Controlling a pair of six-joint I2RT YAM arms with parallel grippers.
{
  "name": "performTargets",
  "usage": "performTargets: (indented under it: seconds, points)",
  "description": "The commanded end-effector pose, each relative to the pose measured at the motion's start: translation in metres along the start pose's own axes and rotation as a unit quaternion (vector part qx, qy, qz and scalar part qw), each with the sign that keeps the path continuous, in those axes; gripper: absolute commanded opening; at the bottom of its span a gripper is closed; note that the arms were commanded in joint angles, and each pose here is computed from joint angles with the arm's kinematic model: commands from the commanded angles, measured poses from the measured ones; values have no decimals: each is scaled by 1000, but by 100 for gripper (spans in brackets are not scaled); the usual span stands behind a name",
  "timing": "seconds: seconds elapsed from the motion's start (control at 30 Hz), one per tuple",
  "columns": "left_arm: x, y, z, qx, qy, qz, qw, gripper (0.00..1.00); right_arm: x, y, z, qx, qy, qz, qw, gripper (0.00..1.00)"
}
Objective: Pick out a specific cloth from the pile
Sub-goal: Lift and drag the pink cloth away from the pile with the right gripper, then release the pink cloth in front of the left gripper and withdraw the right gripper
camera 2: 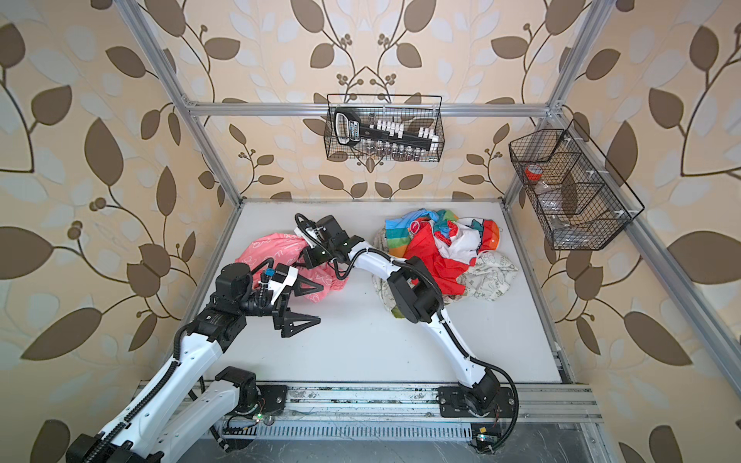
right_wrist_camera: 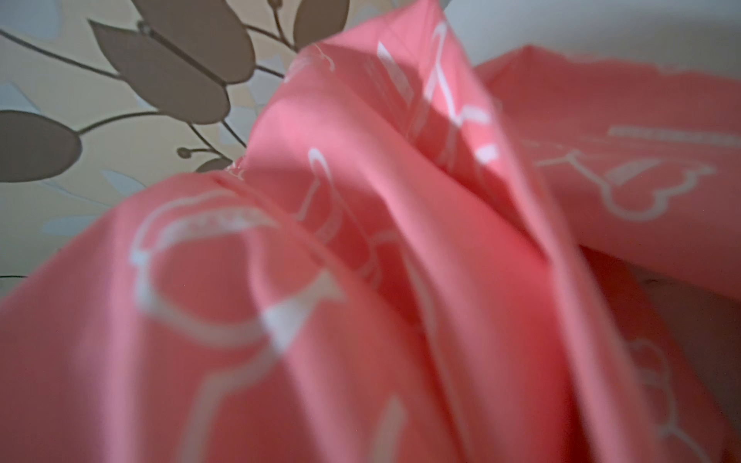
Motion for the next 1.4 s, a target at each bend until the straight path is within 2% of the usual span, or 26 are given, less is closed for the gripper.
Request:
performTargets:
  seconds: [0.0,0.3,0.37,0.4,0.47,0.5,0.53,0.63,0.93,1.1,1.37]
  points:
    - [1,-2,-2,11,0,-11,1000,99,19,0,4,7,-17,48,999,0]
    - [2,0,-3,8,2,-5,1000,99,42,-23,-9,24,-18,47,998,0]
    - [2,0,-3,9,2,-5,1000,99,40,-26,-14,20,-10,36,999,8]
    - [2,0,-3,8,2,-5,1000,99,38,-25,-16,16,-7,32,999,17]
    - [2,1,-3,8,2,-5,1000,99,32,-20,-16,5,-5,30,1000,52]
    - [2,1,-3,8,2,-5,1000,99,29,-16,-17,-3,-3,34,999,65]
    - [2,0,-3,8,2,-5,1000,99,26,-11,-16,-12,-2,40,999,74]
    - [2,0,-3,8,2,-4,1000,99,17,3,-13,-35,-2,45,998,88]
    - [1,0,-3,10,2,-4,1000,99,-14,41,2,-82,-5,21,996,99]
    - [1,-2,-2,13,2,-4,1000,99,-37,47,-4,-80,12,-31,996,100]
    - [0,0,-2,12,2,10,1000,99,-108,66,-18,-72,19,-117,990,100]
Point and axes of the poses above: each gripper's point midway between its finger pads, its own x axis out along the fingers, its own y axis along the line the jaws close on, z = x × y, the point moved 7 cm from there along -x, back along the fingers, and after that the axes turned 2 degrees about -x, right-handed, at the moved point
